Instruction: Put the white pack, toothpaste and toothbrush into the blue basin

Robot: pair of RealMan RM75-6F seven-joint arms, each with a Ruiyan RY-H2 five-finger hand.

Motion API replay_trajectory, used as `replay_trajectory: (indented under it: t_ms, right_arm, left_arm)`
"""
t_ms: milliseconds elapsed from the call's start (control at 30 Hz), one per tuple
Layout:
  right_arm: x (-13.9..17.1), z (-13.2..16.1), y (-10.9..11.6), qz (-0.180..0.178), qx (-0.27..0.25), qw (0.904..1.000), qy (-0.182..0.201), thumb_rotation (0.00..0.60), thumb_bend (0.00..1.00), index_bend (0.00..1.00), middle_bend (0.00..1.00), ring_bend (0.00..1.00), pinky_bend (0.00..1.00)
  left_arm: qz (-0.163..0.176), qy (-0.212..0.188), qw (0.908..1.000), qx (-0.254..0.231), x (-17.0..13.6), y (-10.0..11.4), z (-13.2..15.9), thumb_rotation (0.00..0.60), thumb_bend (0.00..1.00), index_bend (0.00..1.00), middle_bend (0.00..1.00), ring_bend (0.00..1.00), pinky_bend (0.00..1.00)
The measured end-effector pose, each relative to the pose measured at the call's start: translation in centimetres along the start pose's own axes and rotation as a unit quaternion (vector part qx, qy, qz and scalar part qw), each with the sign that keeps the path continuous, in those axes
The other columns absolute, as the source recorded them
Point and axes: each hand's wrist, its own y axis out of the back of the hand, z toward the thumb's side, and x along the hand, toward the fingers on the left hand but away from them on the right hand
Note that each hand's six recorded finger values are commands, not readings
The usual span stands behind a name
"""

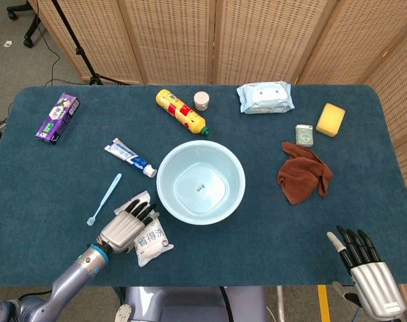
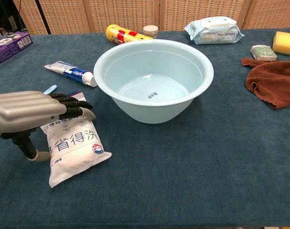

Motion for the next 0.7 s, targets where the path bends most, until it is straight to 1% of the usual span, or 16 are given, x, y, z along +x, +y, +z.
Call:
replay_trajectory:
  t_ms: [67,100,133,233,433,533,633,700]
  right_arm:
    - [0.0,0.0,-0.01,0.0,0.0,1.0,0.0,0.6,0.11,0.06,0.0,0.0,0.0]
    - [0.01,0.0,-0.01,0.0,0.0,1.0,0.0,0.6,0.11,0.06,0.0,0.0,0.0]
    - [0.0,0.01,-0.02,0.0,0.0,1.0,0.001,0.6,0.11,0.06,0.0,0.0,0.0]
    - [0.01,0.04,-0.02,0.0,0.0,1.0,0.001,0.6,0.1,0.06,0.0,0.0,0.0]
    - [0.04,0.03,0.06,-0.001,0.0,1.0,0.001,0.6,0.1,0.06,0.0,0.0,0.0]
    - [0.05,0.02,0.07,-0.001,0.0,1.0,0.001,0.6,0.1,0.06,0.0,0.0,0.0]
    - [0.04,0.01,0.05,-0.001,0.0,1.0,0.001,0.6,0.11,0.06,0.0,0.0,0.0]
    - [0.04,-0.01,0.08,-0.001,-0.001,1.0,0.0,0.6,0.1,0.06,0.0,0.0,0.0]
  left_arm:
    - [0.008,0.006,0.9999,-0.001,0.17,0.16,-0.04,0.6,0.3,0.09,0.0,0.0,0.01]
    - [0.015,0.011,0.9998,-0.003,0.27,0.29,-0.05,0.6,0.32,0.14,0.0,0.0,0.03]
    - [0.02,0.013,0.9997,-0.004,0.34,0.38,-0.05,0.6,0.33,0.17,0.0,0.01,0.06]
    - [0.034,0.02,0.9992,-0.004,0.47,0.52,0.03,0.6,0.36,0.29,0.07,0.09,0.15]
    - [0.043,0.026,0.9987,-0.002,0.58,0.37,0.18,0.6,0.41,0.43,0.19,0.22,0.26]
    - [0.046,0.028,0.9986,0.0,0.6,0.3,0.18,0.6,0.43,0.48,0.23,0.26,0.29]
    - [0.048,0.028,0.9985,-0.001,0.59,0.3,0.18,0.6,0.44,0.56,0.27,0.3,0.32]
    - [0.054,0.03,0.9981,0.002,0.55,0.48,0.14,0.6,0.46,0.58,0.29,0.31,0.33]
